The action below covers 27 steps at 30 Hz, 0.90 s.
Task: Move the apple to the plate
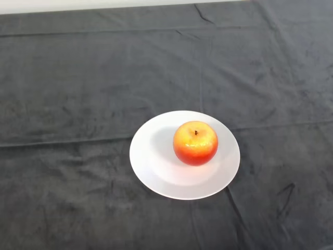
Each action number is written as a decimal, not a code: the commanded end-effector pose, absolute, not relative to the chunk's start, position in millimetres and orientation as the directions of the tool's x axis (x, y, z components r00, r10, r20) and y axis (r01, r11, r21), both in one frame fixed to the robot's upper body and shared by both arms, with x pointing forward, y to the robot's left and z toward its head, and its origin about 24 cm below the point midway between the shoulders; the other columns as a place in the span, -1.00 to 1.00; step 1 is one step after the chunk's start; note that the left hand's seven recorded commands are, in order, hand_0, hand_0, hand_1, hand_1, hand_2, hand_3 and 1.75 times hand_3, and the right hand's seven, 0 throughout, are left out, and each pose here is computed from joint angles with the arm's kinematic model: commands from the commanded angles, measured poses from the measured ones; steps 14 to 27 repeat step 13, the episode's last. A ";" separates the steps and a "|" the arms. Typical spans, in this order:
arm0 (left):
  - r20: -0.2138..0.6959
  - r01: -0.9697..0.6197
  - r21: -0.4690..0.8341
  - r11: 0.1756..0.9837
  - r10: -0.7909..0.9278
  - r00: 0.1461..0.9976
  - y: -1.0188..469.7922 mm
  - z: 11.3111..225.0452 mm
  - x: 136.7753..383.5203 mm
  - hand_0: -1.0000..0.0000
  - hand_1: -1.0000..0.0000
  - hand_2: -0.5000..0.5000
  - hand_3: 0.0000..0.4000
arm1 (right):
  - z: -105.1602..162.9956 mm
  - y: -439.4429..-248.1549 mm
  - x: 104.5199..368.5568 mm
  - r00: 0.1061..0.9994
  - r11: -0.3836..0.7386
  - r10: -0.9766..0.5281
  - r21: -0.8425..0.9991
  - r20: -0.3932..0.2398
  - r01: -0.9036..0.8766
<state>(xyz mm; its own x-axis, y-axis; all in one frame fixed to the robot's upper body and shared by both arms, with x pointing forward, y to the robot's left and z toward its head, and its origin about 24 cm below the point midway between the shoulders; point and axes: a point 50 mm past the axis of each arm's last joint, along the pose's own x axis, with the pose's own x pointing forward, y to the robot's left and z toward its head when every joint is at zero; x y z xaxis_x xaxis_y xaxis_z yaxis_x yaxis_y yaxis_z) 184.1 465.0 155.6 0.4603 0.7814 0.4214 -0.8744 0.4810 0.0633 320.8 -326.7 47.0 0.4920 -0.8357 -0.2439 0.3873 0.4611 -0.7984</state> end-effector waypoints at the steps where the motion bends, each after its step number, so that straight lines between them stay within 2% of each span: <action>1: 0.526 -0.880 0.077 0.469 0.731 0.435 472.5 197.1 184.1 1.00 1.00 0.00 -1.00 | 40.4 -332.8 312.9 0.460 0.441 -0.851 -0.818 -0.252 0.370; 27: 0.524 -0.877 0.077 0.474 0.729 0.440 472.5 196.3 184.5 1.00 1.00 0.00 -1.00 | 40.4 -332.8 312.9 0.460 0.441 -0.851 -0.818 -0.252 0.370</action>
